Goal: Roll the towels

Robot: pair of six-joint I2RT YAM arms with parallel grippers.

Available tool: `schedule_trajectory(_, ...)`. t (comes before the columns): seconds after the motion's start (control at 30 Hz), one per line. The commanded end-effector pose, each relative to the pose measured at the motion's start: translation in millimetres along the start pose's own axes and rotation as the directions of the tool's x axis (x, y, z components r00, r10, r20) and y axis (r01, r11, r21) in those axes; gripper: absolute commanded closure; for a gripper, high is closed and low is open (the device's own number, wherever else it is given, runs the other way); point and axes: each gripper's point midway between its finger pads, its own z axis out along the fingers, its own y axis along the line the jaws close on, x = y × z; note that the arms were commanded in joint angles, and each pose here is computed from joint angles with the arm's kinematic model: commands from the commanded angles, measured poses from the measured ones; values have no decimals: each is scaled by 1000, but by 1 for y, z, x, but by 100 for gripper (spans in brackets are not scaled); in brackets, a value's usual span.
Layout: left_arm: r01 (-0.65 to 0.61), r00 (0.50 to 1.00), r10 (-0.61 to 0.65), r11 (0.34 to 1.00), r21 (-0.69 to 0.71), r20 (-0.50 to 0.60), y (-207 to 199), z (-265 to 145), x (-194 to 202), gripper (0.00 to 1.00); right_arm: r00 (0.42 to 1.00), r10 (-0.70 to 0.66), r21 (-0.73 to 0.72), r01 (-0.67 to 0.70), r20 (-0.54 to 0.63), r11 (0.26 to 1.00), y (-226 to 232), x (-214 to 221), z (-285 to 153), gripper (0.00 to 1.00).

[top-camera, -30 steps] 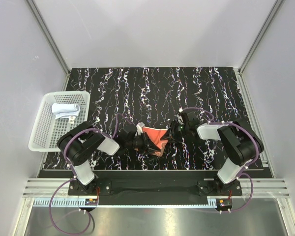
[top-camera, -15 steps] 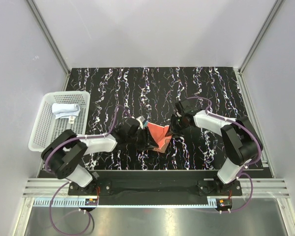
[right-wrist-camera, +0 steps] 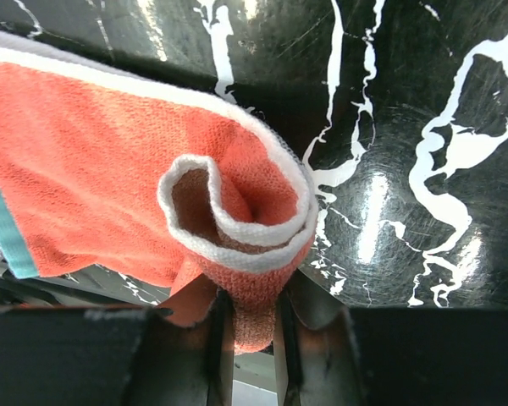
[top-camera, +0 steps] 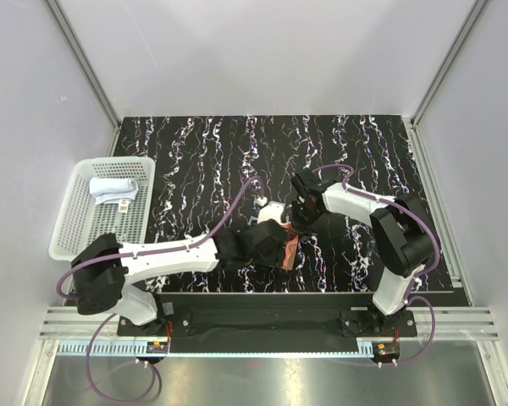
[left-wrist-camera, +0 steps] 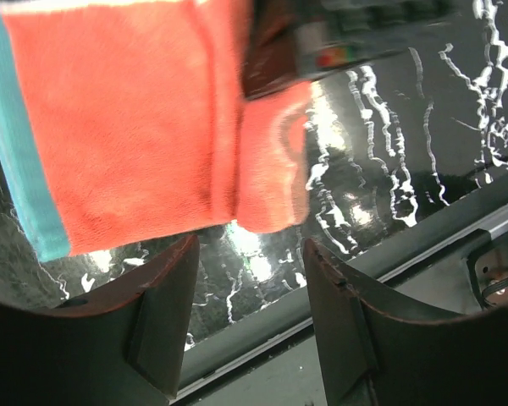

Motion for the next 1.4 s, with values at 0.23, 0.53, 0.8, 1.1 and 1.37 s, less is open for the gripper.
schedule_trajectory(0.23,-200,976,208,972,-120,62,-37,18,0,41,999,-37,29,37,-31,999,2,0,4,98)
schedule_trajectory(0.53,-194,978,205,957,-218,31,-36,45,15,37,998,-45,2,45,-46,999,4,5,6,99)
schedule_trajectory(0.8,-212,977,212,950,-231,-26,-30,66,38,37,997,-45,-17,44,-66,999,4,10,10,99)
schedule_trajectory(1.1,-206,979,198,942,-266,-54,-9,81,55,57,995,-53,-52,48,-90,997,10,14,11,99)
schedule_trajectory(1.37,-148,989,136,956,-252,-64,12,88,54,95,990,-56,-101,44,-126,994,14,23,11,99)
